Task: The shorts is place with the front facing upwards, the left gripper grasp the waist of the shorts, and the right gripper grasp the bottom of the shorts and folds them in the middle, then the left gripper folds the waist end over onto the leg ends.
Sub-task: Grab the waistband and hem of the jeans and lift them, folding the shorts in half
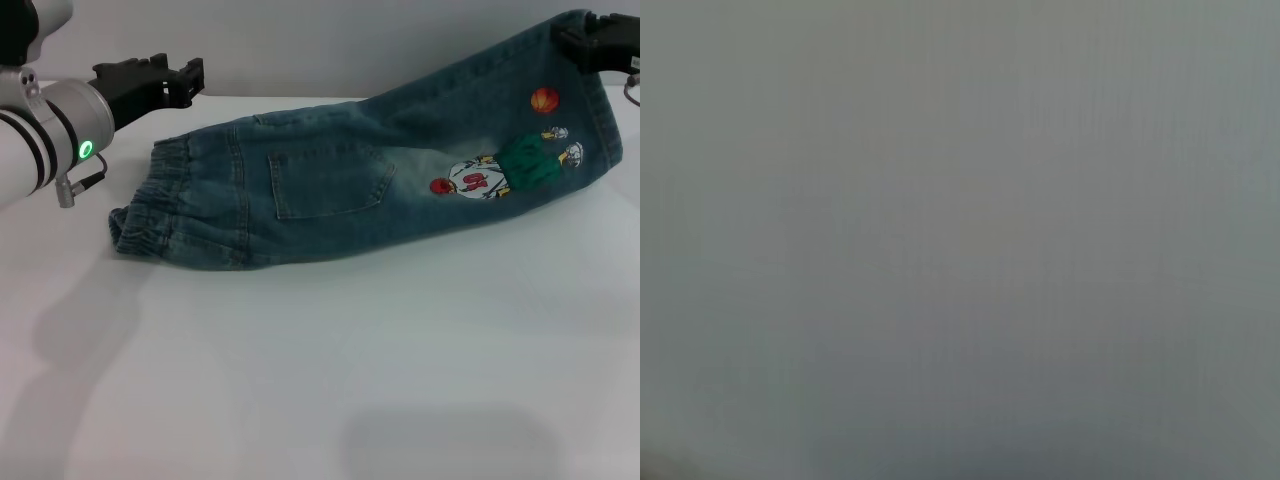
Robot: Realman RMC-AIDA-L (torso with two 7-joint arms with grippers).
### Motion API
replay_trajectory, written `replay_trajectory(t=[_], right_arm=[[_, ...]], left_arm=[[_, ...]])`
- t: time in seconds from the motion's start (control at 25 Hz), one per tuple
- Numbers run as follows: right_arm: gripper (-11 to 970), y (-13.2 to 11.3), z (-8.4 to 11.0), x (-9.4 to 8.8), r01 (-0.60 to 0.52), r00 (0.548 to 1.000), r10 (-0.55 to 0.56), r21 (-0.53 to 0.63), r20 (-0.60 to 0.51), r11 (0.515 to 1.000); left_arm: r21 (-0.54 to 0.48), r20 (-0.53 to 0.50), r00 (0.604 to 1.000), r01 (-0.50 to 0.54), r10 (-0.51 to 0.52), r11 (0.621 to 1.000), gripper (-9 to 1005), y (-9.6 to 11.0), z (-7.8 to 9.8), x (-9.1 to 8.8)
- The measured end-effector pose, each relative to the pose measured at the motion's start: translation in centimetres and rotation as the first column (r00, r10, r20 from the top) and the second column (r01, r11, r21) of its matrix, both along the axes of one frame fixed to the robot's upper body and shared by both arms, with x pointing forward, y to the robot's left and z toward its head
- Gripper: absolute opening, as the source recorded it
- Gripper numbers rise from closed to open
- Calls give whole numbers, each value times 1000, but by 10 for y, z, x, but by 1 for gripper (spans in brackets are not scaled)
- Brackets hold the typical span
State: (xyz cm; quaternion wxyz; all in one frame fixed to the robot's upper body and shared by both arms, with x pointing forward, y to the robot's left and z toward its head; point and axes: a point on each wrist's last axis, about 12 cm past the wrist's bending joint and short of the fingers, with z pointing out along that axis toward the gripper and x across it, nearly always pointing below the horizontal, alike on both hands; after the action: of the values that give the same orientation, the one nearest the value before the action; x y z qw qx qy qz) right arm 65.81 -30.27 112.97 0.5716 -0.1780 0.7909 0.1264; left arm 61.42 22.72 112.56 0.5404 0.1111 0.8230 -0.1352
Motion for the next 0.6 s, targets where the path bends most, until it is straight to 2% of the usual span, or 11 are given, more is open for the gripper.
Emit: replay_trajectory(t=[0.08, 0.12, 0.32, 0.6], right_arm=[[344, -1, -1, 0, 5, 1000, -5, 0, 0, 1000], [345, -2, 0, 0, 10, 1000, -10, -2, 2, 1000], [349, -6, 0, 1, 53, 998, -53, -18, 15, 998], [405, -7, -1, 2, 78, 997, -76, -60, 33, 995]], left_arm=[[0, 0, 1000, 0, 0, 1000, 468, 0, 0, 0], [-1, -2, 1000, 2, -2, 1000, 514, 0, 0, 0], [-1, -3, 1000, 3, -3, 1000, 612, -1, 0, 0], [-1, -8, 1000, 7, -7, 1000, 749, -1, -1, 0]])
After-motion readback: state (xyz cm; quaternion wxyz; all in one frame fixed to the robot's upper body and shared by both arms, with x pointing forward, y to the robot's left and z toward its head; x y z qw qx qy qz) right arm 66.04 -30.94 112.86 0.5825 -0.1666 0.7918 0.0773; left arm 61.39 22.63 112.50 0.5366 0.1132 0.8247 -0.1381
